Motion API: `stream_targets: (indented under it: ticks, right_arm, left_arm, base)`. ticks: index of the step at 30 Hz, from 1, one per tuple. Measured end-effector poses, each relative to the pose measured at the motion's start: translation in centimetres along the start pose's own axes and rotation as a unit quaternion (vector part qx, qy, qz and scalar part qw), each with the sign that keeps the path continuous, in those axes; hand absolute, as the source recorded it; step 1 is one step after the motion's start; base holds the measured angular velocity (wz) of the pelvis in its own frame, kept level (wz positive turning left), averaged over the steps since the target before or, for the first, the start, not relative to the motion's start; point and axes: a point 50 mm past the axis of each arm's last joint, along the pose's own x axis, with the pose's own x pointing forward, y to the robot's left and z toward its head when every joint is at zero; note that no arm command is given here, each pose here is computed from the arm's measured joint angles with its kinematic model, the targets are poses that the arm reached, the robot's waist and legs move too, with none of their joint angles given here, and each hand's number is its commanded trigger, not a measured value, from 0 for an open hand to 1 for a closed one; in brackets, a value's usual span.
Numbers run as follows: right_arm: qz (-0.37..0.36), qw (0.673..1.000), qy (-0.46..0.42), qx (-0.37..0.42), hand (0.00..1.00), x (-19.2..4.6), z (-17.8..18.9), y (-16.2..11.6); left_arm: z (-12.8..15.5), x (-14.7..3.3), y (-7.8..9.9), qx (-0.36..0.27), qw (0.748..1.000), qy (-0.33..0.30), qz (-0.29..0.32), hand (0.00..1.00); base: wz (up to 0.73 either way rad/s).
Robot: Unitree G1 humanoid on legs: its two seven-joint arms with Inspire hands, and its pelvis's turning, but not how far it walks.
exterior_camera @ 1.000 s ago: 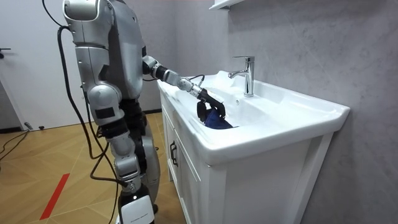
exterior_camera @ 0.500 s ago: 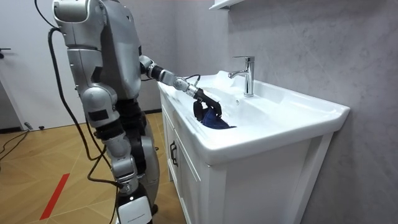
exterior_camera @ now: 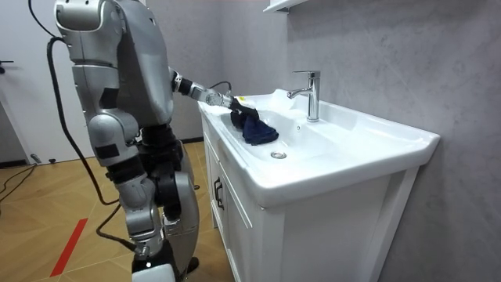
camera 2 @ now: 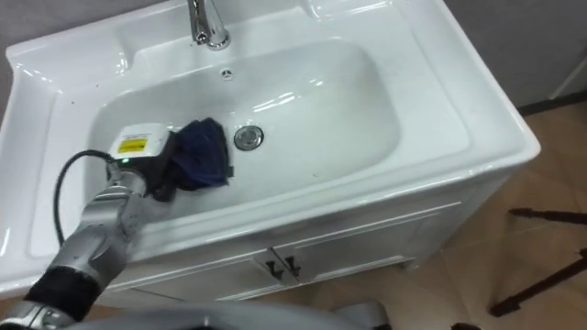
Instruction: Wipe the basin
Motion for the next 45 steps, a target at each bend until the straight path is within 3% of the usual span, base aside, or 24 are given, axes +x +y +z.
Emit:
stream_targets:
  ticks: [5, 21, 29, 37, 45]
  right_arm:
    - [-0.017, 1.000, -0.018, 0.001, 0.00, 0.0, 0.6, -1.0]
    - [-0.035, 0.997, -0.037, 0.050, 0.00, -0.1, 1.6, -1.3]
    - [-0.031, 0.997, -0.049, 0.057, 0.00, -0.1, 1.8, -0.6]
    - [-0.019, 0.998, -0.040, 0.052, 0.00, -0.1, 1.1, 0.0]
    - [-0.011, 0.998, -0.037, 0.048, 0.00, 0.0, 1.2, 0.3]
  left_arm:
    - [-0.5, -0.1, -0.3, 0.001, 1.000, 0.006, 0.006, 1.00]
    - [-1.5, 0.4, 1.3, -0.060, 0.997, 0.029, 0.035, 1.00]
    - [-1.5, 0.9, 4.4, -0.078, 0.992, 0.027, 0.099, 1.00]
    - [-2.8, 0.6, 9.2, -0.107, 0.968, 0.036, 0.225, 1.00]
    - [-3.2, -0.1, 11.4, -0.158, 0.941, 0.035, 0.297, 1.00]
  base:
    - [-0.12]
    - [-0.04]
    - [0.12]
    - [0.12]
    - [0.02]
